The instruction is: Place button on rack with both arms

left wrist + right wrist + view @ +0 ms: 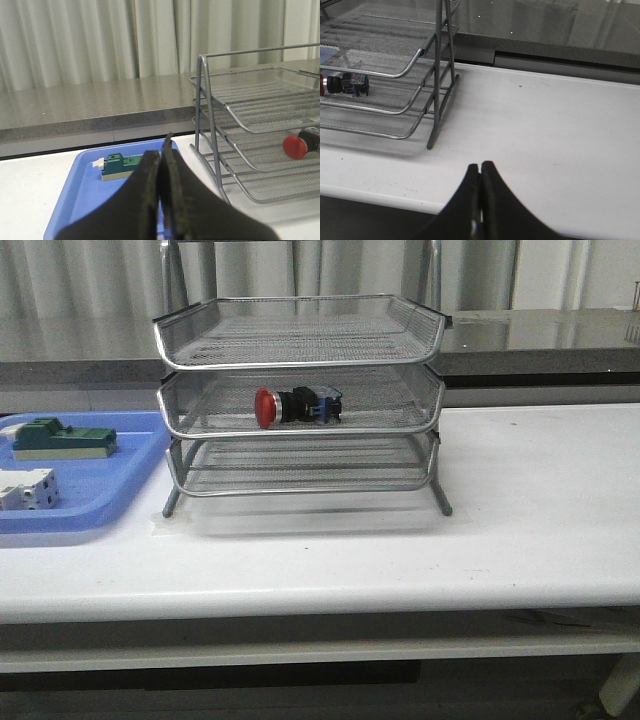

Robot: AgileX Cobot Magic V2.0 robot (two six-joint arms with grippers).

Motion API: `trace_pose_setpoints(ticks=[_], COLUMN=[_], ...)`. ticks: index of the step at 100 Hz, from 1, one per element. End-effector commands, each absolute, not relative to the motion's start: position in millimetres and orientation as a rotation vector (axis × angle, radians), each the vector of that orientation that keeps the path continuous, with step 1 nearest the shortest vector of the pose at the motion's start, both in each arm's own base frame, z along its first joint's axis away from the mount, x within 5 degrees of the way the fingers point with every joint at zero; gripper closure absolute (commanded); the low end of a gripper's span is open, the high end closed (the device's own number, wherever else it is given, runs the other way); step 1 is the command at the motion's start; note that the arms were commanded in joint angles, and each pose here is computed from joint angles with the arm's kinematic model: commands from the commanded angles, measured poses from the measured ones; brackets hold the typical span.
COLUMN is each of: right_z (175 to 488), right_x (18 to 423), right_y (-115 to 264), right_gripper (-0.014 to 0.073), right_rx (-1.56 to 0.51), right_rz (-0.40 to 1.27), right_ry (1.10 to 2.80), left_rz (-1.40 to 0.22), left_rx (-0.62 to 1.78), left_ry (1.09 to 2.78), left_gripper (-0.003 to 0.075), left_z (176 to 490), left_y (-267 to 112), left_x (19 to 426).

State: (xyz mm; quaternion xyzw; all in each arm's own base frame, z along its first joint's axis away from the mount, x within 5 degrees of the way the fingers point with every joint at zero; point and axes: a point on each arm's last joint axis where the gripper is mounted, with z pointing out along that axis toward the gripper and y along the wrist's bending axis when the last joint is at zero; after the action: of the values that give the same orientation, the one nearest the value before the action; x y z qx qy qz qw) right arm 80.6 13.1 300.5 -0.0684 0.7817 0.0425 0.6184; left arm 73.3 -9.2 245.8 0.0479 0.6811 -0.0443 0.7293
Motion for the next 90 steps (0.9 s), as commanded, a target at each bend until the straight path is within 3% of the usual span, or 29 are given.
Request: trace_pose_setpoints(ticks=[1,55,90], right_z=[314.2,308.2,258.2], right_x=[81.3,81.0,63.2], right_y=[11.5,11.3,5.2], right_gripper=[0.0651,0.0651,0.0651], right_rx=[-0.142,-0.142,-0.088], right_rz=[0.077,0.076,0.043], right_ry=[1.712,1.718,1.594], left_rz=[-0.093,-0.093,-0.093], left_rx=[0.069,0.069,0.069], left_ry=[1.413,1.413,1.413], left_gripper=[0.0741,0.0741,0.0741], left_z=[261.1,261.1,261.1], left_y=[-6.9,-6.9,-6.9], left_x=[72.9,72.9,72.9])
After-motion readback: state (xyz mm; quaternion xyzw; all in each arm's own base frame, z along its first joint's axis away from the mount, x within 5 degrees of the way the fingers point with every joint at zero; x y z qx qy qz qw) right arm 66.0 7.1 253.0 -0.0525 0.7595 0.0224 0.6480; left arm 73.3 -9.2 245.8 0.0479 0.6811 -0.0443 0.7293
